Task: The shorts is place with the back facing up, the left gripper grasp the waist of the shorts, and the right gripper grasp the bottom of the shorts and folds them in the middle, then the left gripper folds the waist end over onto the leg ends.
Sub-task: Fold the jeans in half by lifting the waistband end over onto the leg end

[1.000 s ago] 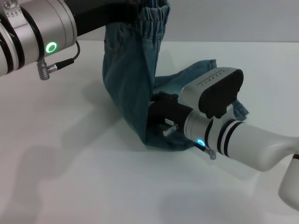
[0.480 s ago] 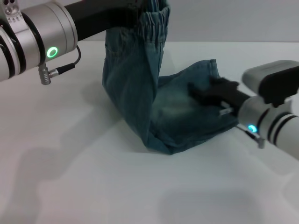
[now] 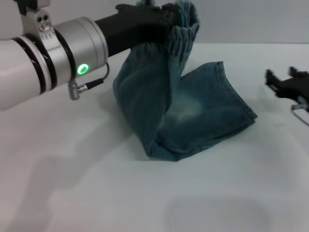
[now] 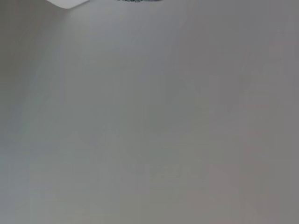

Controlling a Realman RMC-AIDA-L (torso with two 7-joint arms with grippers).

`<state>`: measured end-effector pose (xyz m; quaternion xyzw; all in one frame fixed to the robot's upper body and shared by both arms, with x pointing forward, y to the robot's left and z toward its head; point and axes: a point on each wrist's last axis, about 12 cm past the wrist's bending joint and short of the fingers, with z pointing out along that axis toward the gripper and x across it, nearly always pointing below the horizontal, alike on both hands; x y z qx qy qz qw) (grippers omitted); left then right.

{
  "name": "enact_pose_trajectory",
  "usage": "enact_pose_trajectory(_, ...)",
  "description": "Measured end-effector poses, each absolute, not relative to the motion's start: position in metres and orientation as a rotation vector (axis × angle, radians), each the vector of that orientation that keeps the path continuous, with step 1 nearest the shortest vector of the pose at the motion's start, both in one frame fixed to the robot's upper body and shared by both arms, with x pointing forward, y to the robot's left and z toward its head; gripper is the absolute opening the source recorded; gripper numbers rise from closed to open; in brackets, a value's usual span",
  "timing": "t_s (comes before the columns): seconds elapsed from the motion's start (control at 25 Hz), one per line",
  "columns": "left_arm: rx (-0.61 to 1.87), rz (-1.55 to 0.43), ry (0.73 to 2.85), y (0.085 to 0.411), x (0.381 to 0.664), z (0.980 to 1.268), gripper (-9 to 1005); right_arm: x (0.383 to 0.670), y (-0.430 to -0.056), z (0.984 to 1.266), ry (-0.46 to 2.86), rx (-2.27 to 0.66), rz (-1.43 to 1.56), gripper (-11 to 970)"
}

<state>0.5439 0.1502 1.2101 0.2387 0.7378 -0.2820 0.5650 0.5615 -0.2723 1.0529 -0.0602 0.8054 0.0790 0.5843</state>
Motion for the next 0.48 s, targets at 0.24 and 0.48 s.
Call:
enact_pose_trajectory(0.24,0.58,-0.701,1.716,0.132,0.538,1.201,57,0.541,-0.302,1.054,1.868,-0.052,0.117,603)
enact_pose_trajectory(0.48,0.575,-0.723,1.722,0.108,0.529,1.178,65,0.522,-0.316,1.056,1.858,-0.011,0.086,603)
